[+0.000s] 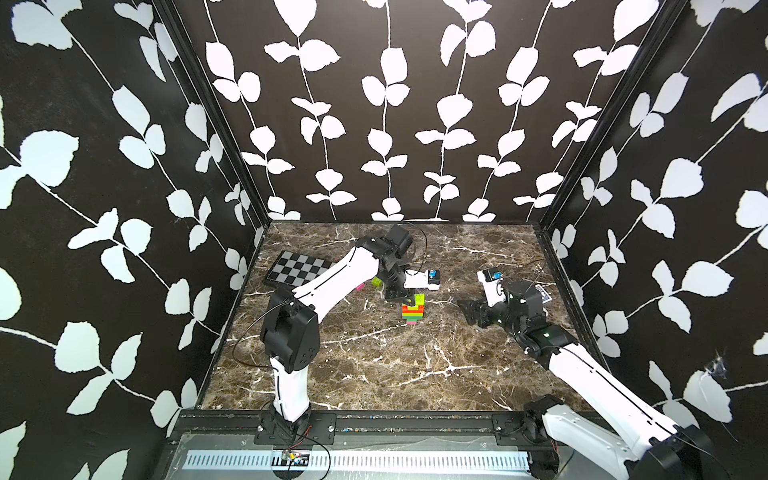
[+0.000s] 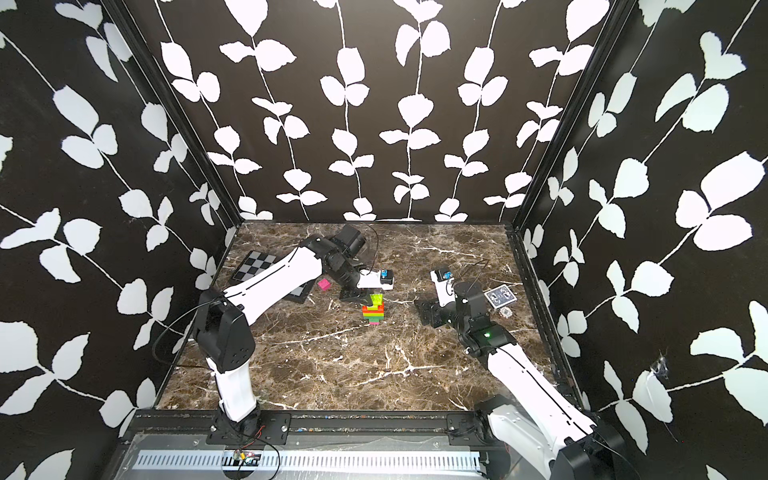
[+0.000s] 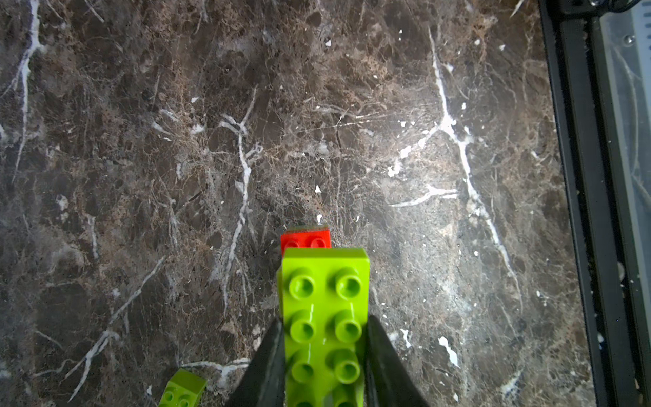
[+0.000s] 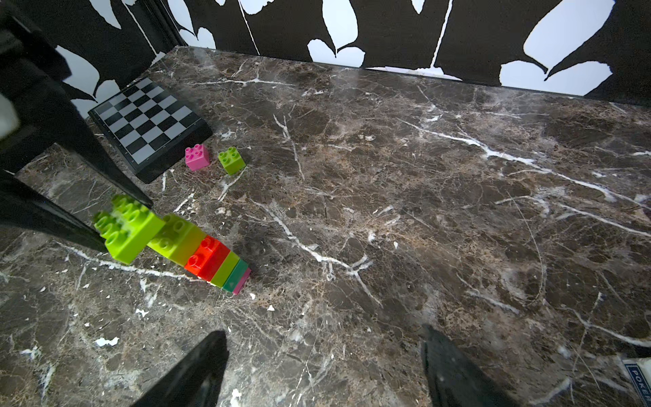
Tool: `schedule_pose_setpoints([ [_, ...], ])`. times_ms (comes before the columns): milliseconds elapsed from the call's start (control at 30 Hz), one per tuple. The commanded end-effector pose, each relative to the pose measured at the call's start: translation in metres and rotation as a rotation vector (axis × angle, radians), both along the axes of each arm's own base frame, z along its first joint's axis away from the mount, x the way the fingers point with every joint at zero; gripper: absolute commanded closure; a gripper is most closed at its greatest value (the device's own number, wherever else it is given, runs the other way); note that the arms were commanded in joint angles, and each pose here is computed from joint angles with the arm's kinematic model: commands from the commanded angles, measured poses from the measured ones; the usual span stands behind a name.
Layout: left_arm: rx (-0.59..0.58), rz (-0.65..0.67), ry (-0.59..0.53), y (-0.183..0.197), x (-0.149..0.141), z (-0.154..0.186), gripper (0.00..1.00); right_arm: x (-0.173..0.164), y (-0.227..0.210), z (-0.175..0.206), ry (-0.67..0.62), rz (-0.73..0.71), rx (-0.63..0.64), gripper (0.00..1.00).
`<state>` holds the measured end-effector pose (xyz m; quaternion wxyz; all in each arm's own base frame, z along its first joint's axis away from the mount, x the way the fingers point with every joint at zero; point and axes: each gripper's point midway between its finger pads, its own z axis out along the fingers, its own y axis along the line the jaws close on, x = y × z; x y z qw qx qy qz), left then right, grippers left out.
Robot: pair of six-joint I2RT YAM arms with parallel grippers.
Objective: Assemble a carrot with lego
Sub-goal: Assemble the lego brick with the lego brick.
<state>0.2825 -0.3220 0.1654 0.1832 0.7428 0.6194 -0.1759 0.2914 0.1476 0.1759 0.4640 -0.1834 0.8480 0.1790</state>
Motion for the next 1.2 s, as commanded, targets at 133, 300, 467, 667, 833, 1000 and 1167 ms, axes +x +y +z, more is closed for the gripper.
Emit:
schedule_pose_setpoints([
  [133,0.056,0.013,-0.006,0.006,0.002,0.002,0.87,0.004,0.001,0.005,-0.016,-0.007,0.012,0.14],
  [300,0.071,0.025,-0.007,0.006,0.006,-0.001,0.88,0.004,0.001,0.005,-0.016,-0.007,0.014,0.14],
  [467,0.087,0.01,0.001,-0.004,-0.002,-0.005,0.88,0.004,0.001,0.004,-0.013,-0.008,0.012,0.14],
  [667,0.12,0.036,-0.001,-0.004,0.0,-0.012,0.88,0.004,0.0,0.003,-0.012,-0.009,0.012,0.14],
  [833,0.133,0.048,-0.009,-0.003,0.004,-0.013,0.88,0.003,0.0,0.002,-0.012,-0.008,0.011,0.14],
  [1000,0.13,0.05,-0.032,-0.002,0.006,-0.008,0.88,0.003,0.001,0.0,-0.007,-0.006,0.007,0.14],
  [1167,0.122,0.061,-0.06,-0.003,0.01,-0.004,0.88,0.004,0.001,-0.002,-0.002,-0.005,0.008,0.14],
])
